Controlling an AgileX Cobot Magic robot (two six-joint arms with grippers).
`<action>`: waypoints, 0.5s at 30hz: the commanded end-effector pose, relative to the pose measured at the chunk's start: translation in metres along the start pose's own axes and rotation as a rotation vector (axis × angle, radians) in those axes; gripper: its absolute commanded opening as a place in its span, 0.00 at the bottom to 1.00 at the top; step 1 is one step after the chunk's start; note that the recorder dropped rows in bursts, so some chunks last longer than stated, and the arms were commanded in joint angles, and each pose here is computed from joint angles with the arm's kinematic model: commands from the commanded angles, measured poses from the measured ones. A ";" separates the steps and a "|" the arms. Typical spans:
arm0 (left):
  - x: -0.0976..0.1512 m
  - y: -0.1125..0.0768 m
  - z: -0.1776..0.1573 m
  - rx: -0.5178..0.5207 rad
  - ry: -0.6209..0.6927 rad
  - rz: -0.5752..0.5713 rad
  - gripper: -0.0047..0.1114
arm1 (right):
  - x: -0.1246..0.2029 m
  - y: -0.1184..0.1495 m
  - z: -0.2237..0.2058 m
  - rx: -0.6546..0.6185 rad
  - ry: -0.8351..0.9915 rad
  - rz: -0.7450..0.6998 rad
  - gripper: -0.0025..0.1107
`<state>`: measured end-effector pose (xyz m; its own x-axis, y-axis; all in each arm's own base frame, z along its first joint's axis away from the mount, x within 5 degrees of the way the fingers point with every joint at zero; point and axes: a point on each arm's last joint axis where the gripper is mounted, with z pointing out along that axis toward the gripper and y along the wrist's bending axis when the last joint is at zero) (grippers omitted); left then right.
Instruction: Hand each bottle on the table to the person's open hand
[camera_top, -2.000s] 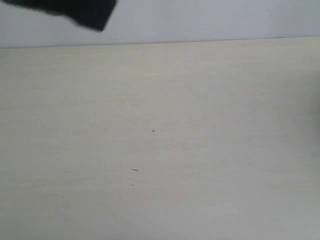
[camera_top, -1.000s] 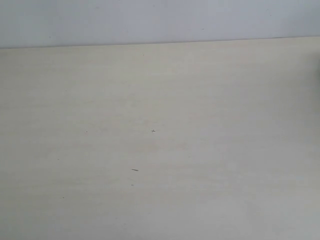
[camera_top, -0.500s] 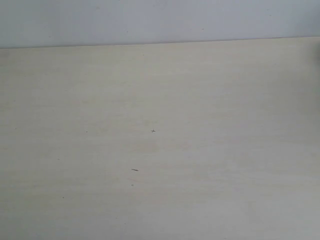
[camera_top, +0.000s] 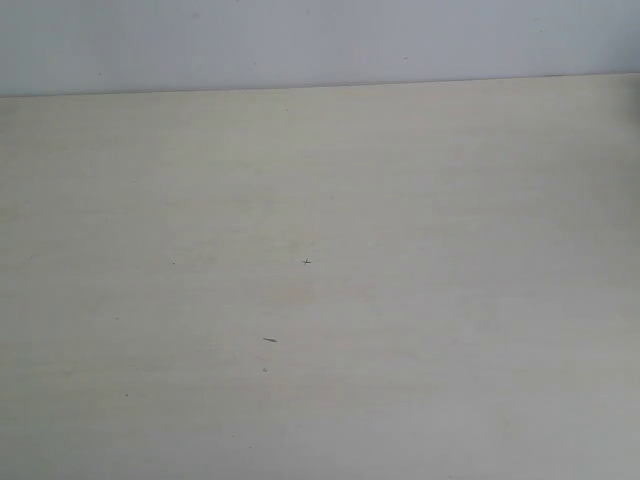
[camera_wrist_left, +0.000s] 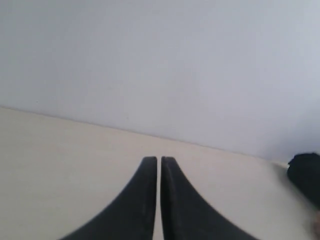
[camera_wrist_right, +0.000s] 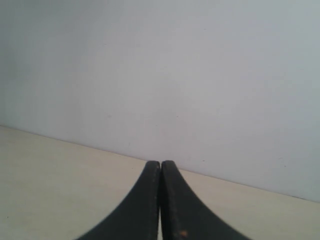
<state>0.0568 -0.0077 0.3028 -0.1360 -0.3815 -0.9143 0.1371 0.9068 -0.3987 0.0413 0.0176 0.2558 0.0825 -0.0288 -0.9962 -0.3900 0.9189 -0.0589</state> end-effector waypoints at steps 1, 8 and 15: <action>0.044 0.020 0.006 0.002 -0.111 -0.161 0.09 | 0.000 0.000 0.000 0.000 -0.007 0.001 0.02; 0.080 0.036 0.007 0.010 -0.174 -0.132 0.09 | 0.000 0.000 0.000 0.000 -0.007 0.001 0.02; 0.083 0.039 0.008 -0.020 -0.145 -0.076 0.09 | 0.000 0.000 0.000 0.000 -0.007 0.001 0.02</action>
<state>0.0586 -0.0060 0.2120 -0.0057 -0.4927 -0.8702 0.1152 0.8641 -0.4900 0.0413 0.0176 0.2558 0.0825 -0.0288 -0.9962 -0.3900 0.9189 -0.0589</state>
